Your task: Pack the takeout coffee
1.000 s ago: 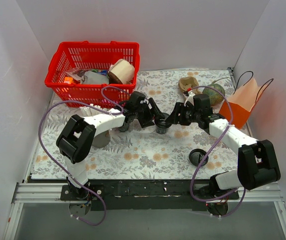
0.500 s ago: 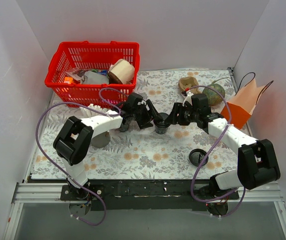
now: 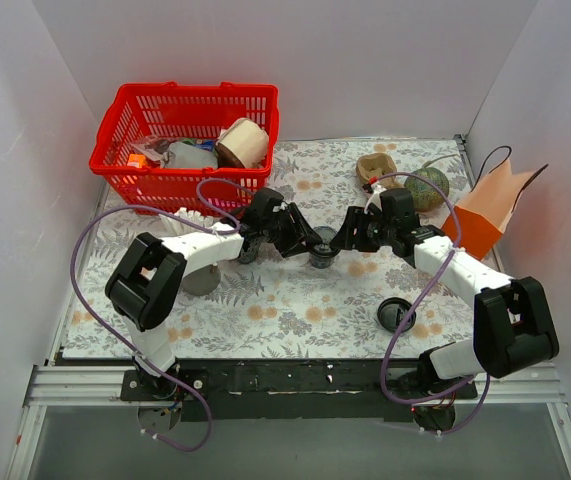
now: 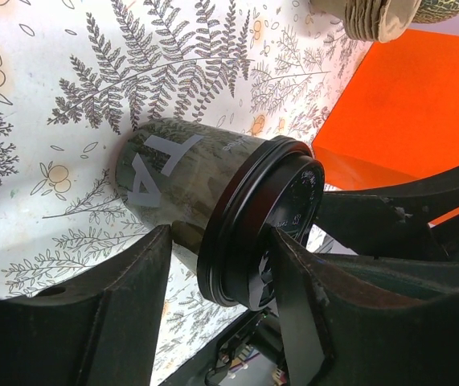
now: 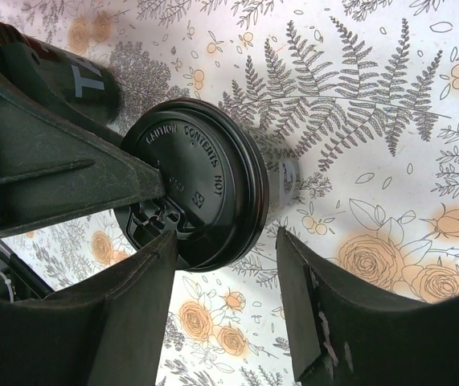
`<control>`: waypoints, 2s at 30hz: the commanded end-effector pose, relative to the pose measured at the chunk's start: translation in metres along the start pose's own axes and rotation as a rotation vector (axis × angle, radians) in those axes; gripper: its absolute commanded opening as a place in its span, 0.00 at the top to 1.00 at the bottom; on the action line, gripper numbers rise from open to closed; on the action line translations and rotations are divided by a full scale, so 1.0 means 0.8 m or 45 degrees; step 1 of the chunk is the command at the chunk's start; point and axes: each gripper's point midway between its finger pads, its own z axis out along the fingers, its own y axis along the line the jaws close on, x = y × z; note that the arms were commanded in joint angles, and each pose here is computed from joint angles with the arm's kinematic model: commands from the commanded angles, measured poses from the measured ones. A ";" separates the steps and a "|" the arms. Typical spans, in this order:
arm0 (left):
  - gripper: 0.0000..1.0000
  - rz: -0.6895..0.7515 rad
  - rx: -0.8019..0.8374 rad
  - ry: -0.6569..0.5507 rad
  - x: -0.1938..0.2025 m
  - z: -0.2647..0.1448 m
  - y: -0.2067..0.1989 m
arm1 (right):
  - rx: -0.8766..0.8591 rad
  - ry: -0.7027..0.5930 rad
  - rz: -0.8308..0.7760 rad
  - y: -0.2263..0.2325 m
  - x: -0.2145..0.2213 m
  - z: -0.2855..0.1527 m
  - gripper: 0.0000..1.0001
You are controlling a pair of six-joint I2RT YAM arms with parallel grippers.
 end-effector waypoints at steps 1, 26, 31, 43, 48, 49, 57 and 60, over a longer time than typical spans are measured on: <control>0.52 0.002 -0.012 -0.015 -0.001 -0.014 0.004 | 0.019 -0.034 -0.020 -0.003 -0.007 0.007 0.41; 0.86 -0.031 -0.236 -0.002 0.005 -0.005 0.077 | 0.190 -0.008 0.030 -0.046 0.015 0.020 0.64; 0.52 0.032 -0.183 -0.042 -0.009 -0.021 0.045 | 0.139 -0.032 0.011 -0.028 -0.006 0.015 0.59; 0.15 0.180 -0.046 -0.119 -0.043 -0.039 -0.027 | 0.022 -0.196 -0.027 0.024 -0.074 -0.009 0.40; 0.11 0.187 -0.036 -0.128 -0.048 -0.034 -0.034 | -0.014 -0.195 0.006 0.030 -0.078 -0.003 0.36; 0.11 0.184 -0.045 -0.133 -0.050 -0.032 -0.032 | -0.011 -0.188 0.011 0.029 -0.077 -0.001 0.36; 0.21 0.156 -0.125 -0.098 -0.049 -0.003 -0.003 | 0.002 -0.081 0.049 0.011 -0.049 0.027 0.36; 0.31 0.134 -0.145 -0.070 -0.045 0.010 0.009 | 0.018 -0.046 0.067 0.000 -0.035 0.037 0.41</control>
